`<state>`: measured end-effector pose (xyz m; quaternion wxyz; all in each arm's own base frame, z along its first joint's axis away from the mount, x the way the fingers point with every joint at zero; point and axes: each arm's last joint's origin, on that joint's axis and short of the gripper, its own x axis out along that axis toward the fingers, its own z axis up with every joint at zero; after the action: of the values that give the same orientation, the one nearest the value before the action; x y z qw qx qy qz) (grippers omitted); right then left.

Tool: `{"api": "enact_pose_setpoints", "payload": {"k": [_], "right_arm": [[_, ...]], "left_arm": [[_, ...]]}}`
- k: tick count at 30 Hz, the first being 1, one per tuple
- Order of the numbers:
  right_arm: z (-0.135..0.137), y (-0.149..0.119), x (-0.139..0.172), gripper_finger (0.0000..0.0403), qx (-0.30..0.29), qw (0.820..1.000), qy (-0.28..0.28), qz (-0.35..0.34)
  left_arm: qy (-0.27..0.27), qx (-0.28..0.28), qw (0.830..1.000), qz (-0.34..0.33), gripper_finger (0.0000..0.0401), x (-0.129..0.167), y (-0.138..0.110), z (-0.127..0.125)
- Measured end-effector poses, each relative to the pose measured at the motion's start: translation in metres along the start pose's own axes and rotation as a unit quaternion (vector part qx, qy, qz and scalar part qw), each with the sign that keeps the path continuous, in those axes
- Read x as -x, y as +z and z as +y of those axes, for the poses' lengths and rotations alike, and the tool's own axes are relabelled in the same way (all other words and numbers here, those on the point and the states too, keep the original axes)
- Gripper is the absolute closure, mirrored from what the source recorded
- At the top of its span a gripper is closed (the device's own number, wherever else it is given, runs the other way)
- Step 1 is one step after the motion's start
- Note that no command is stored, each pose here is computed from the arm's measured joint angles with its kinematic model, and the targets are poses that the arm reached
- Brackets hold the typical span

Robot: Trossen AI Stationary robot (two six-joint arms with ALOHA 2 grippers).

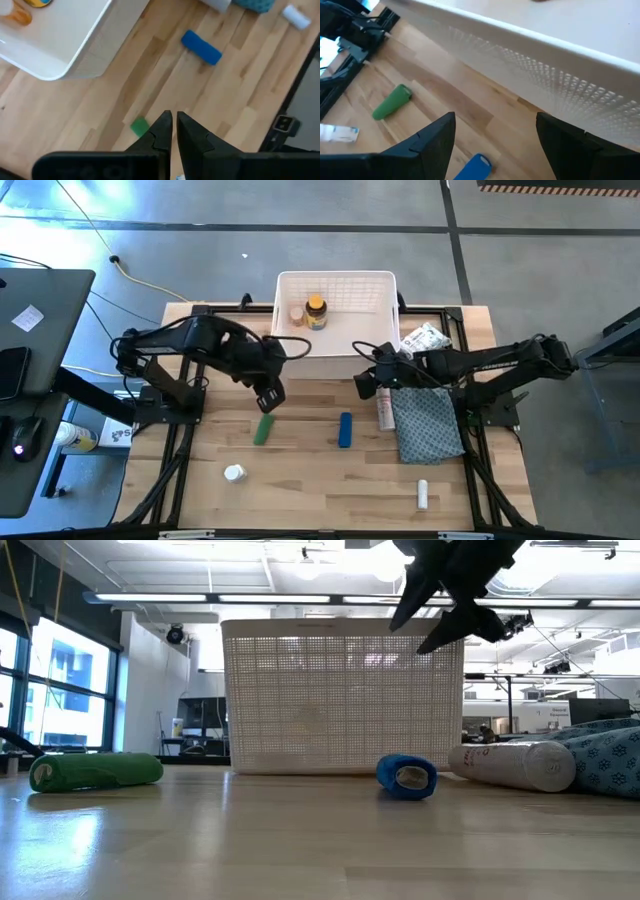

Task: Pick & place medical supplies in basket/bin
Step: Put the white bandage into the white bin

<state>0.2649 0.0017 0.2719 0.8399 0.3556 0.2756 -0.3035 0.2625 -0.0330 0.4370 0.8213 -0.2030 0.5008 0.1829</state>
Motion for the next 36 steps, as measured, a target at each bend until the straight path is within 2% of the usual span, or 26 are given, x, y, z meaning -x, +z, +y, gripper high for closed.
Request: {"api": "enact_pose_setpoints", "payload": {"k": [9, 14, 19, 22, 24, 30, 34, 36], "right_arm": [[0.02, -0.011, 0.028, 0.0136, -0.03, 0.999, 0.04, 0.001], [0.017, -0.032, 0.038, 0.0136, -0.063, 0.997, -0.013, 0.038], [0.007, -0.055, 0.039, 0.0136, -0.1, 0.983, -0.096, 0.116], [-0.001, -0.065, 0.029, 0.0136, -0.092, 0.969, -0.166, 0.161], [-0.003, -0.066, 0.019, 0.0136, -0.094, 0.961, -0.194, 0.173], [-0.005, -0.064, -0.017, 0.0136, -0.108, 0.951, -0.228, 0.177], [-0.01, -0.071, -0.039, 0.0136, -0.106, 0.932, -0.265, 0.226], [-0.011, -0.075, -0.047, 0.0136, -0.092, 0.929, -0.268, 0.24]], "left_arm": [[-0.002, -0.046, 0.999, 0.008, 0.0338, -0.003, -0.001, -0.001], [-0.003, -0.072, 0.997, 0.009, 0.0338, -0.003, -0.001, -0.001], [-0.001, -0.099, 0.995, 0.007, 0.0338, -0.003, -0.001, -0.001], [0.008, -0.124, 0.992, 0.001, 0.0338, -0.003, -0.001, -0.001], [0.009, -0.136, 0.991, 0.001, 0.0339, -0.003, -0.001, 0.0], [0.01, -0.131, 0.991, 0.001, 0.0338, -0.003, -0.001, 0.0], [0.013, -0.109, 0.994, -0.002, 0.0339, -0.003, -0.001, 0.0], [0.022, -0.093, 0.995, -0.008, 0.0338, -0.003, 0.0, 0.001]]}}
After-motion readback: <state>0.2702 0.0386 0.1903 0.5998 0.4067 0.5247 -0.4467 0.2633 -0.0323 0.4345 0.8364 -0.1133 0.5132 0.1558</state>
